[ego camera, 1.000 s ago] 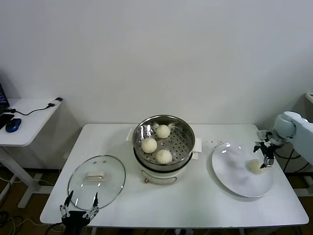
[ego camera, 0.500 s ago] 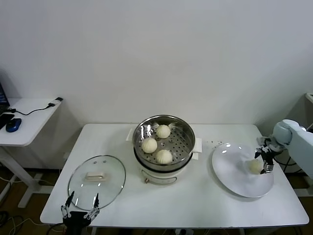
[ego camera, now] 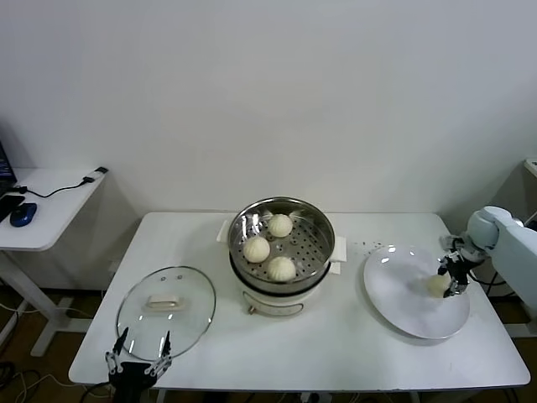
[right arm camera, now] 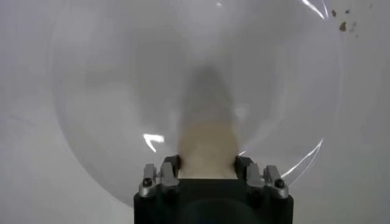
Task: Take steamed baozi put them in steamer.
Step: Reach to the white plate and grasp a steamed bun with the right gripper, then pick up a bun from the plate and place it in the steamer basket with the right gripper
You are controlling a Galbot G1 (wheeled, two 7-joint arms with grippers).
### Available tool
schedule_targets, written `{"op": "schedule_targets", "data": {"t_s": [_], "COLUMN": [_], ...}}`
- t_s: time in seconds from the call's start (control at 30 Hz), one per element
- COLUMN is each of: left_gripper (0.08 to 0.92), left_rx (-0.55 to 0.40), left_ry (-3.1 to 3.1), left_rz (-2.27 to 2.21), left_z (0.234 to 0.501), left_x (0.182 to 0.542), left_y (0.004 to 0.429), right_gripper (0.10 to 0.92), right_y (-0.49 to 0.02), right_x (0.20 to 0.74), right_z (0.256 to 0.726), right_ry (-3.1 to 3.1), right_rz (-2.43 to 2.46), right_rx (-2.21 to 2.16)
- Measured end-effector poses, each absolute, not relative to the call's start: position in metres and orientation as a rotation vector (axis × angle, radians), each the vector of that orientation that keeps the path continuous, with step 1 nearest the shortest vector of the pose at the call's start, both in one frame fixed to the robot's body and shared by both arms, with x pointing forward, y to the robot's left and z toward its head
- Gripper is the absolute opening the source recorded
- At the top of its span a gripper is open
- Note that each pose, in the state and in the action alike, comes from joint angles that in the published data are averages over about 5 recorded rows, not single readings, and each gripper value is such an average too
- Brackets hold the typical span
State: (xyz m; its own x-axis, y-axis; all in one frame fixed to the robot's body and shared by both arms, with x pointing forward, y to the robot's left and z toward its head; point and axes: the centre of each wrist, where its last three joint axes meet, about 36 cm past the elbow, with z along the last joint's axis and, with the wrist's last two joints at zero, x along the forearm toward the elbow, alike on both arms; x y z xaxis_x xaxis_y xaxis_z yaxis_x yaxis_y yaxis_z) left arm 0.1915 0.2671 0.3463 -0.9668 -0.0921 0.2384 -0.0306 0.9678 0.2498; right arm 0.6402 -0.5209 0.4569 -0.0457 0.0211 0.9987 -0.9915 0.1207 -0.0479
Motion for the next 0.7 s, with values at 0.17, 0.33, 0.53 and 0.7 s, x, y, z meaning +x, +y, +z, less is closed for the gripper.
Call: {"op": "schedule_targets", "data": {"t_s": [0.17,0.33,0.53,0.7], "left_gripper": [0.823,0.823,0.823,0.823], "left_rx": [0.085,0.08,0.064,0.044], "left_ry": [-2.866,-2.869,-2.881,-2.896], "left_rz": [-0.359,-0.357,-0.348,-0.335], "left_z": [0.345,0.345,0.346,0.346], "left_x": [0.189,0.188,0.189,0.191], "left_y": [0.267,0.266,0.264,0.261], "right_gripper": [0.569,0.569,0.576,0.577], "right_y": [-0.522,-0.513,-0.476,-0.428], "right_x": [0.642,0.652,0.682,0.707], "right_z": [0.466,0.489,0.546,0.606], "right_ry": [-1.312,-1.364,-1.471,-1.56], "right_rz": [1.151,1.145,1.157,1.171], "right_rx": [1.081,1.086,1.114,1.161]}}
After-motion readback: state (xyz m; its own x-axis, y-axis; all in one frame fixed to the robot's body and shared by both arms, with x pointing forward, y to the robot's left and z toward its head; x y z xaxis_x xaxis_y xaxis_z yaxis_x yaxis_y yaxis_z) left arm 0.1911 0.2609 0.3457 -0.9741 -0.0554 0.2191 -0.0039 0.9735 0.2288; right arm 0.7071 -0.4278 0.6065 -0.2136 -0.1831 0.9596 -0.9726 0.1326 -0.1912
